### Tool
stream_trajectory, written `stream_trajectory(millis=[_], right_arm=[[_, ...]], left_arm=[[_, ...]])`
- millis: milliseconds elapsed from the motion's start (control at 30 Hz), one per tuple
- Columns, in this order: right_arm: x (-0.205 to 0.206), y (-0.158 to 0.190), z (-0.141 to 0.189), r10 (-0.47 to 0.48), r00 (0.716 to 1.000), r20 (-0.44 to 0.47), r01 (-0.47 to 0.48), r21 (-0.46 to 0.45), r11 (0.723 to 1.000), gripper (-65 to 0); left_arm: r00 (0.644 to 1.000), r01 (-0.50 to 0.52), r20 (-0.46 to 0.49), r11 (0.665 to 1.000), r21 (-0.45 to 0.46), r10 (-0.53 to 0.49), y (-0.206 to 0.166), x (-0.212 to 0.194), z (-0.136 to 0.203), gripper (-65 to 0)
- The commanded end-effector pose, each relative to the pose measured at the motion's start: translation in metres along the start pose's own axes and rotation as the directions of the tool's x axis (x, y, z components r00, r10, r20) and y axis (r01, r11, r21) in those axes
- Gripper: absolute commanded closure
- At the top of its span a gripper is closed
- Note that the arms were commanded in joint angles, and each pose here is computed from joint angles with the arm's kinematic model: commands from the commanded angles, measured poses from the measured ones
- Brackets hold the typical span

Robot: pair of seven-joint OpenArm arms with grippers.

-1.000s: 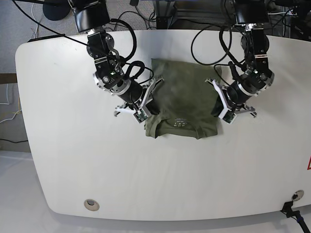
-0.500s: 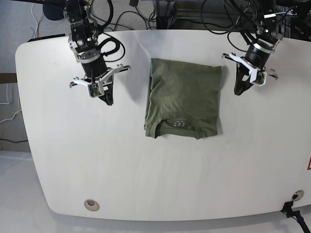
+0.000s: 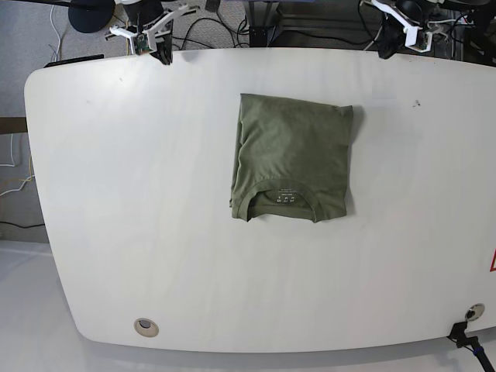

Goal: Fold the T-shirt properly

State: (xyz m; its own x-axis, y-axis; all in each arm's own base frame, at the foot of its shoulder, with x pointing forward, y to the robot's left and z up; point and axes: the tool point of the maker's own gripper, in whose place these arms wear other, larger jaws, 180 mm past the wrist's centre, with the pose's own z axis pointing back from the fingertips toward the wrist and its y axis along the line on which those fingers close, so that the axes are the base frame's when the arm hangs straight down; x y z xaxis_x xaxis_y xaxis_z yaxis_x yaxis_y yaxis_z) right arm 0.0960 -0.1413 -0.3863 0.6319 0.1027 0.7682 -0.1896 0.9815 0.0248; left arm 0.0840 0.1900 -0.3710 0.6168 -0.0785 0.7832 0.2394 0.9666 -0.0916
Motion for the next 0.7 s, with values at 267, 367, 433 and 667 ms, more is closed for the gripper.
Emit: stream_trajectory(millis=[267, 367, 433, 667], right_arm=[[-0.086, 0.017, 0.076, -0.065, 0.961, -0.27, 0.065, -0.009, 0.998, 0.0], [-0.135, 0.023, 0.091, -0.105, 0.916, -0.387, 0.1, -0.034, 0.994, 0.0], [-0.16, 0.023, 0.084, -0.122, 0.897, -0.425, 0.11, -0.051, 0.993, 0.0], [-0.228, 0.036, 0.05, -0.13, 0.832, -0.54, 0.131, -0.038, 0.991, 0.0]], left_arm=[[0.971, -0.106, -0.212, 0.994, 0.011, 0.106, -0.02, -0.069, 0.058, 0.0], [0.932, -0.172, -0.315, 0.984, 0.047, 0.178, -0.019, -0.114, 0.074, 0.0], [0.903, -0.228, -0.359, 0.971, 0.066, 0.236, -0.022, -0.144, 0.074, 0.0], [0.841, -0.271, -0.475, 0.962, 0.044, 0.258, -0.028, -0.209, 0.028, 0.0]])
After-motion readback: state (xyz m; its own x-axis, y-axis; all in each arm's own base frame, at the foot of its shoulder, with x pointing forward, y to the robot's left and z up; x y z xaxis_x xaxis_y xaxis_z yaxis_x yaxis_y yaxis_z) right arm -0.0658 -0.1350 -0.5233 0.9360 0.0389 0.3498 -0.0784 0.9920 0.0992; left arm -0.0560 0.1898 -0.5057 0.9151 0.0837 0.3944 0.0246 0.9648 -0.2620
